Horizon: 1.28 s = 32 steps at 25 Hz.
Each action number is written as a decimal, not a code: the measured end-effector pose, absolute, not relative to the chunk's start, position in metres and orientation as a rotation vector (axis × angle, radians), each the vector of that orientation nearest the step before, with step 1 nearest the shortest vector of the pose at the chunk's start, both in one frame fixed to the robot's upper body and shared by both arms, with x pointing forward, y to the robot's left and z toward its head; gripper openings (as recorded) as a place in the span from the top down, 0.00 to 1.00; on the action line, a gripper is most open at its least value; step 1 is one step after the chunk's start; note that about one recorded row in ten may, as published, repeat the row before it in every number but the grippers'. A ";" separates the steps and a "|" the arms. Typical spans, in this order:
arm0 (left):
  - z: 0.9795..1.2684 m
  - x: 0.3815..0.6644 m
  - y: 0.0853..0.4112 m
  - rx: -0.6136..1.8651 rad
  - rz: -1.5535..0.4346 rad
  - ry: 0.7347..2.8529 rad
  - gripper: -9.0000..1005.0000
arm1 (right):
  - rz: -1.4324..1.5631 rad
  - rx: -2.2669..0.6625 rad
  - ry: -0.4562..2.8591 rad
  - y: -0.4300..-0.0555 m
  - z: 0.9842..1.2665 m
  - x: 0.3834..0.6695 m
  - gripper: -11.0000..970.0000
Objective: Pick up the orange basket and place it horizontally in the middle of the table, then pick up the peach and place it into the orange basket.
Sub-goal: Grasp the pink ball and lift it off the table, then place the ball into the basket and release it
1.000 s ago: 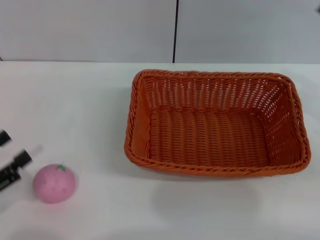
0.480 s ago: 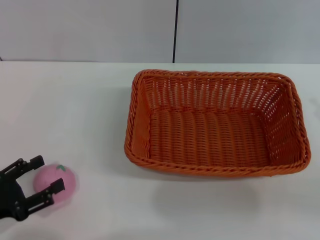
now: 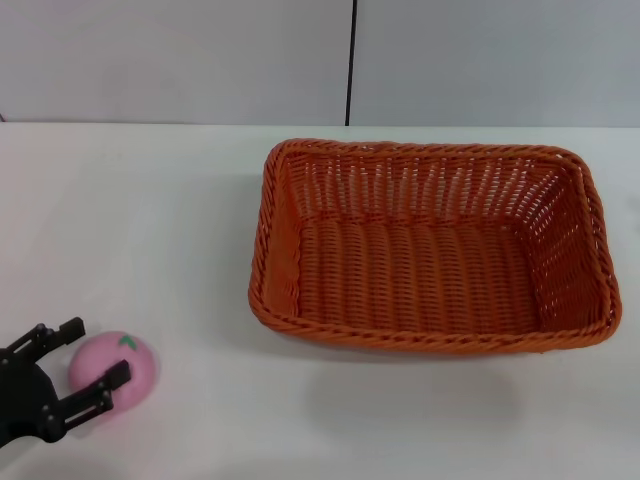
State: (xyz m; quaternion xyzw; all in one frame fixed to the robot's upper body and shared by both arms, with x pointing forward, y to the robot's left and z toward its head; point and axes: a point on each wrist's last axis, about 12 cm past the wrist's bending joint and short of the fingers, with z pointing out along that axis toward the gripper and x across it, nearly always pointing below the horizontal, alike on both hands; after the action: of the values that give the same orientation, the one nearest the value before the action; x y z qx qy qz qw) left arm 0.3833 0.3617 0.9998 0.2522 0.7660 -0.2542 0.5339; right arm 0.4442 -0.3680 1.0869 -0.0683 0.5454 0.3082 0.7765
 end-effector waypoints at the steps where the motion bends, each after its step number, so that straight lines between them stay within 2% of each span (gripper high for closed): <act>1: 1.000 0.383 0.362 0.602 -0.612 1.827 0.19 | 0.665 -0.144 1.180 -0.368 1.087 0.444 0.41; 6: 1.000 0.382 0.361 0.660 -0.636 1.841 0.19 | 0.659 -0.133 1.179 -0.369 1.086 0.442 0.41; 11: 1.001 0.382 0.361 0.672 -0.638 1.830 0.40 | 0.635 -0.068 1.172 -0.375 1.082 0.437 0.41; 19: 1.018 0.385 0.361 0.616 -0.672 1.702 0.52 | 0.525 0.212 1.113 -0.393 1.066 0.414 0.41; 21: 1.035 0.393 0.356 0.609 -0.729 1.562 0.56 | 0.486 0.289 1.096 -0.396 1.060 0.408 0.41; 25: 1.043 0.403 0.348 0.615 -0.765 1.477 0.59 | 0.427 0.345 1.101 -0.396 1.051 0.398 0.41; 27: 1.047 0.424 0.327 0.623 -0.822 1.398 0.61 | 0.422 0.354 1.111 -0.395 1.048 0.397 0.41; 29: 1.047 0.428 0.323 0.621 -0.833 1.389 0.62 | 0.424 0.364 1.118 -0.393 1.046 0.396 0.41; 30: 1.050 0.447 0.302 0.626 -0.892 1.342 0.63 | 0.426 0.370 1.122 -0.392 1.045 0.396 0.41; 31: 1.051 0.454 0.293 0.632 -0.913 1.325 0.64 | 0.431 0.376 1.125 -0.391 1.044 0.396 0.41; 32: 1.051 0.454 0.293 0.632 -0.913 1.325 0.65 | 0.439 0.379 1.128 -0.389 1.043 0.396 0.41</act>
State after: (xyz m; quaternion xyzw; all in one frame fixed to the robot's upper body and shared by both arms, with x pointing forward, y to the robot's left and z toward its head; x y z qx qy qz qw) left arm 0.4541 0.2925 1.0510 0.2780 0.5832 -0.4016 0.6491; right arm 0.3965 -0.3893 1.0433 0.1772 0.5268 0.2049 0.8057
